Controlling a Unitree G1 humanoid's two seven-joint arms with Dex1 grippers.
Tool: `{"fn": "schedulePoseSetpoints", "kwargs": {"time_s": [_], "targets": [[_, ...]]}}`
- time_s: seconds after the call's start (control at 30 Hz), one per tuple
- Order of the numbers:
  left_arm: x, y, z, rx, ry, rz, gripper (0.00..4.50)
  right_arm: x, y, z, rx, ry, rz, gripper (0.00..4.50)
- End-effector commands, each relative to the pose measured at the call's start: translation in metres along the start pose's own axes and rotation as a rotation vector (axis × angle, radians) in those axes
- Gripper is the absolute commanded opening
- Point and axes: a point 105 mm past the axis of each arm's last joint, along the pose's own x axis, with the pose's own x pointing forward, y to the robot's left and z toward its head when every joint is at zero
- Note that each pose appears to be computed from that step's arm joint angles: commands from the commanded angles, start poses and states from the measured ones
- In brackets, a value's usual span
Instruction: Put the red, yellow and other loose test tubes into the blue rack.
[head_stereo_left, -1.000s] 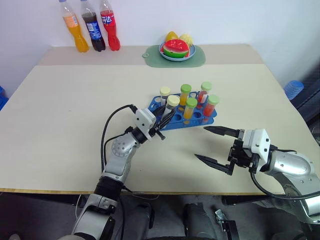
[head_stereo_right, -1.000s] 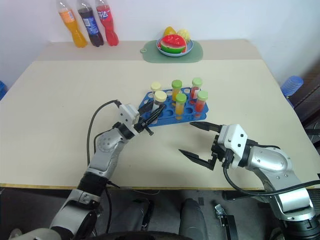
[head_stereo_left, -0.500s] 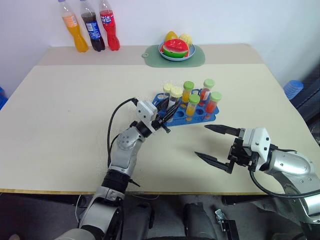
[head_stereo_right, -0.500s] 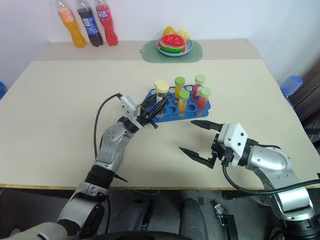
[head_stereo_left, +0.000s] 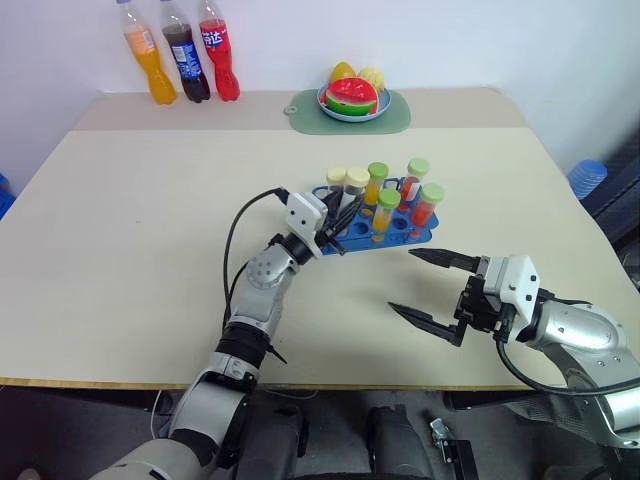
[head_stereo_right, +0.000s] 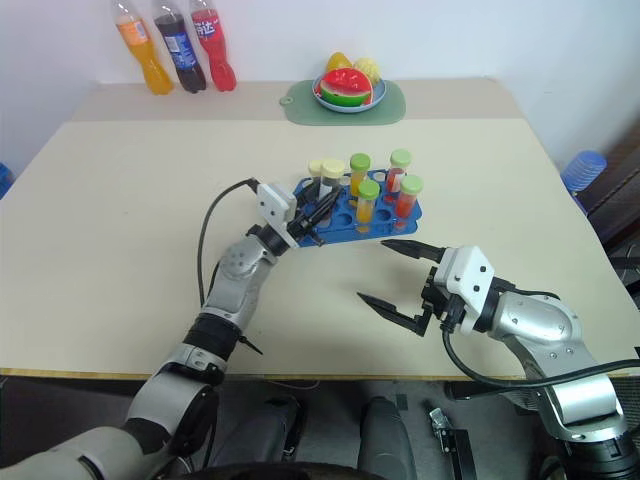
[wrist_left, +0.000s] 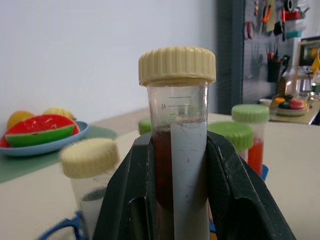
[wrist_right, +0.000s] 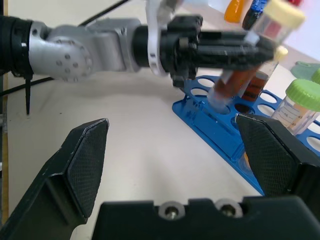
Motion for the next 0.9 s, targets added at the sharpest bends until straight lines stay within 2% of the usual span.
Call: {"fn": "schedulePoseSetpoints", "kwargs": {"time_s": [0.03,0.47,0.77,0.9], "targets": [[0.005,-0.005,0.003,0.032,-0.022,-0.015,0.77,0.001,0.004,0.013,-0.042,-0.041,0.002,4.5],[-0.01,0.015,-0.017,0.057,0.061,0.06,0.77,0.002,0.006,0.013,-0.032,-0.047,-0.011,4.5],[-0.01,0.013,-0.022,0.048,0.078,0.049,0.77,0.003,0.006,0.012,-0.031,-0.048,-0.01,4.5],[-0.009,0.002,-0.025,0.002,0.084,-0.006,0.77,0.002,0.006,0.012,-0.031,-0.047,-0.012,4.5]]}}
